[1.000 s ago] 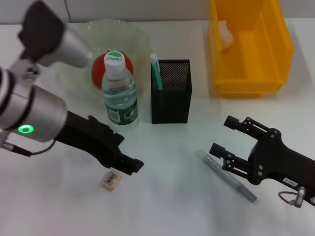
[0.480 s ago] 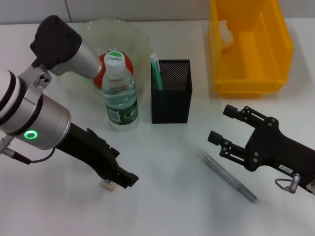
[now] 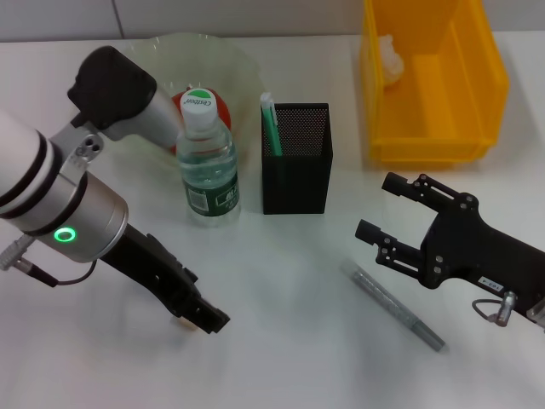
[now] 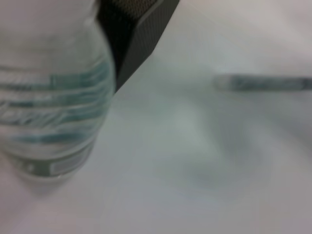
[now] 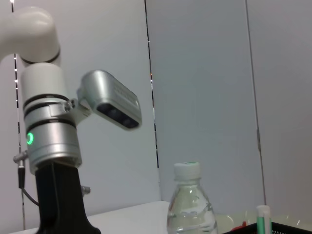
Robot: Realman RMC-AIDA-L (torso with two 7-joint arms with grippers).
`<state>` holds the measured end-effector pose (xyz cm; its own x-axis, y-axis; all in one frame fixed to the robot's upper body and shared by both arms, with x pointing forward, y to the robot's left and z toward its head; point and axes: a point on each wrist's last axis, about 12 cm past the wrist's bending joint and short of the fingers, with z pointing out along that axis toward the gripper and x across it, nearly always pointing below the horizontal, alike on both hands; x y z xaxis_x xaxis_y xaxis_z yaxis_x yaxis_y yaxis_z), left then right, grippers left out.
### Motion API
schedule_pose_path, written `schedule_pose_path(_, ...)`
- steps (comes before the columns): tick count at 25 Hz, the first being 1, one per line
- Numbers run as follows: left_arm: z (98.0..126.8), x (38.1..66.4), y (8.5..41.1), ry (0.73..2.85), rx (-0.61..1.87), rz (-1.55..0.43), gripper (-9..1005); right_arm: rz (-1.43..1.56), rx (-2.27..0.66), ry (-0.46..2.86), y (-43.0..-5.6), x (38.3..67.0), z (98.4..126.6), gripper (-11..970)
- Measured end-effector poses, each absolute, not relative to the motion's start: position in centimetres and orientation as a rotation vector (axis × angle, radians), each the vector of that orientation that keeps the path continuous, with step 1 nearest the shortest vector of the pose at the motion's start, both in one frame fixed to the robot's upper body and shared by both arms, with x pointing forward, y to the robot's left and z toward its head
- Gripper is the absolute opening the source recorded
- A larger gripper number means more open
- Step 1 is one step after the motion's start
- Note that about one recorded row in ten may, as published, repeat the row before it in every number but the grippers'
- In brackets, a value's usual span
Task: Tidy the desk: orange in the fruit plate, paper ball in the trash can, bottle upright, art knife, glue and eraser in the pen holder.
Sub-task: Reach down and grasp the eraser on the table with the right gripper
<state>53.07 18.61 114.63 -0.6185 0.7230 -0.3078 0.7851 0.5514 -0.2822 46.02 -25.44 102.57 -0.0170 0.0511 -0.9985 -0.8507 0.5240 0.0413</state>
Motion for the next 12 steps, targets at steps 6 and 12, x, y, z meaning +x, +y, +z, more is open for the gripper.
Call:
schedule_pose_path(6,113.3,54.3,18.1,2.713,1.312,-0.550,794,0.824,-0.746,1.431,-25.5,46.0,102.3,728)
schedule_pose_path(12,113.2,54.8,17.8,2.722,1.311,-0.519,792,0.823,-0.735,1.447,-25.7,45.7,102.0,728)
